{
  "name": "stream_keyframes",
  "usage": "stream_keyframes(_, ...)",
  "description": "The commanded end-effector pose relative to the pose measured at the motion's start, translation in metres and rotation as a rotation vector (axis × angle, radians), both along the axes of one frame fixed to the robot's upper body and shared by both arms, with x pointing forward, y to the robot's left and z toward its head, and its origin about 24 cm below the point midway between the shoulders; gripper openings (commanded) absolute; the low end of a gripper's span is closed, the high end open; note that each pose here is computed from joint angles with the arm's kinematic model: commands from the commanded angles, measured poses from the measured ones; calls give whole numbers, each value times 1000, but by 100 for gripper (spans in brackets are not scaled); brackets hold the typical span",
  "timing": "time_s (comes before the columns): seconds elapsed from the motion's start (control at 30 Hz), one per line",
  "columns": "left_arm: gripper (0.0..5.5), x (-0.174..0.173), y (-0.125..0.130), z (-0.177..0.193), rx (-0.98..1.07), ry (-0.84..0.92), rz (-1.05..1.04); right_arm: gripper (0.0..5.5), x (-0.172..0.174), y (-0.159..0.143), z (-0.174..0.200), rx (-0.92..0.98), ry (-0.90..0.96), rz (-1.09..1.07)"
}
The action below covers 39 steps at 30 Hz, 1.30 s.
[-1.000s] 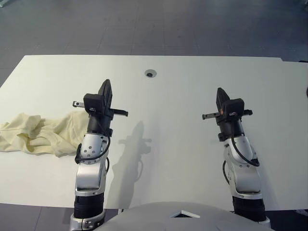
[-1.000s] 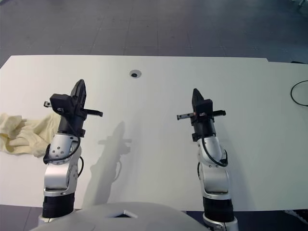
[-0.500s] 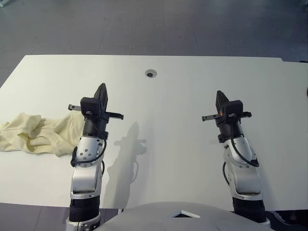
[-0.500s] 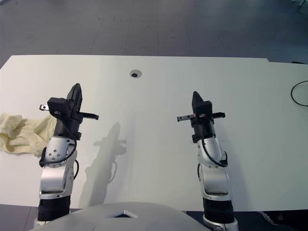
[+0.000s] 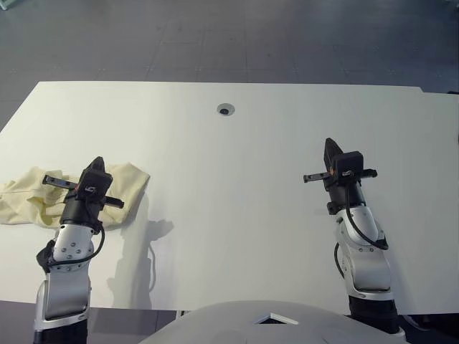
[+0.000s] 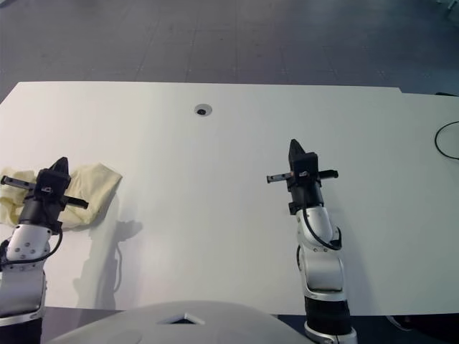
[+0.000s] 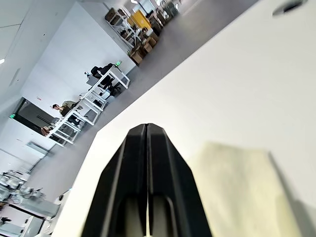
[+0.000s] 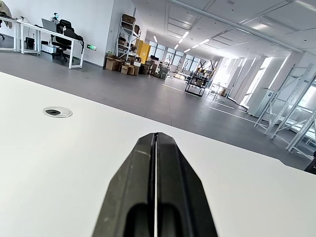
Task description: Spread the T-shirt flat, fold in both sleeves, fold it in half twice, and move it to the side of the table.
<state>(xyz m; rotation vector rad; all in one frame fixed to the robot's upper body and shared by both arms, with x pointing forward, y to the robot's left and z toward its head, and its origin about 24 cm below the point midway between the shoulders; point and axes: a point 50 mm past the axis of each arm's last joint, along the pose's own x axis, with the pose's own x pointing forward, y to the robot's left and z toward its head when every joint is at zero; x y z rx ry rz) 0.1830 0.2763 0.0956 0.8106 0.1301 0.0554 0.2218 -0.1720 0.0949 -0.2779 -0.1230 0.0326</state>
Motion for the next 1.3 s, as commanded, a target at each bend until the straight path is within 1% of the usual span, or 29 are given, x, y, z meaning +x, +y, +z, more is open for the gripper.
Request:
stream_keyframes(0.03, 1, 2, 9, -21, 42, 192, 24, 0, -1, 2, 2, 6, 2, 3)
stream_keyframes(0.2, 1, 9, 17, -42, 17, 416, 87, 0, 3, 2, 6, 4, -6, 16)
stream_keyframes(0.27, 1, 15, 9, -47, -33, 522, 48, 0, 1, 0, 2, 4, 7, 6)
stream_keyframes(0.33, 1, 23, -5, -48, -104, 598, -20, 0, 0, 0, 1, 4, 11, 3)
stream_keyframes(0.4, 1, 36, -24, -44, -199, 631, -89, 0, 1, 2, 3, 6, 4, 7)
stream_keyframes(0.47, 1, 51, -50, -38, -313, 646, -155, 0, 3, 3, 6, 9, -4, 11)
stream_keyframes(0.63, 1, 75, -121, -31, -538, 698, -295, 0, 10, 5, 18, 14, -23, 34)
stream_keyframes(0.7, 1, 79, -150, -31, -606, 723, -367, 0, 14, 8, 22, 21, -16, 61)
stream_keyframes(0.8, 1, 83, -190, -28, -715, 720, -442, 0, 18, 17, 20, 41, 77, 161)
stream_keyframes(0.87, 1, 87, -202, -21, -781, 680, -456, 0, 19, 27, 18, 44, 140, 250)
stream_keyframes(0.93, 1, 93, -203, -9, -825, 614, -462, 0, 18, 34, 15, 50, 210, 320)
stream_keyframes(0.97, 1, 97, -199, -1, -841, 573, -463, 0, 16, 37, 13, 44, 244, 356)
stream_keyframes(1.07, 1, 107, -176, 29, -857, 423, -453, 0, 14, 48, 5, 32, 346, 444)
stream_keyframes(1.13, 1, 110, -156, 49, -860, 332, -438, 0, 14, 58, -3, 34, 412, 507)
stream_keyframes(1.17, 1, 112, -141, 59, -835, 269, -427, 0, 14, 66, -7, 29, 444, 549)
stream_keyframes(1.23, 1, 112, -110, 76, -750, 170, -397, 0, 14, 79, -11, 14, 494, 612)
stream_keyframes(1.3, 1, 107, -80, 84, -657, 101, -378, 0, 15, 84, -15, -31, 549, 642)
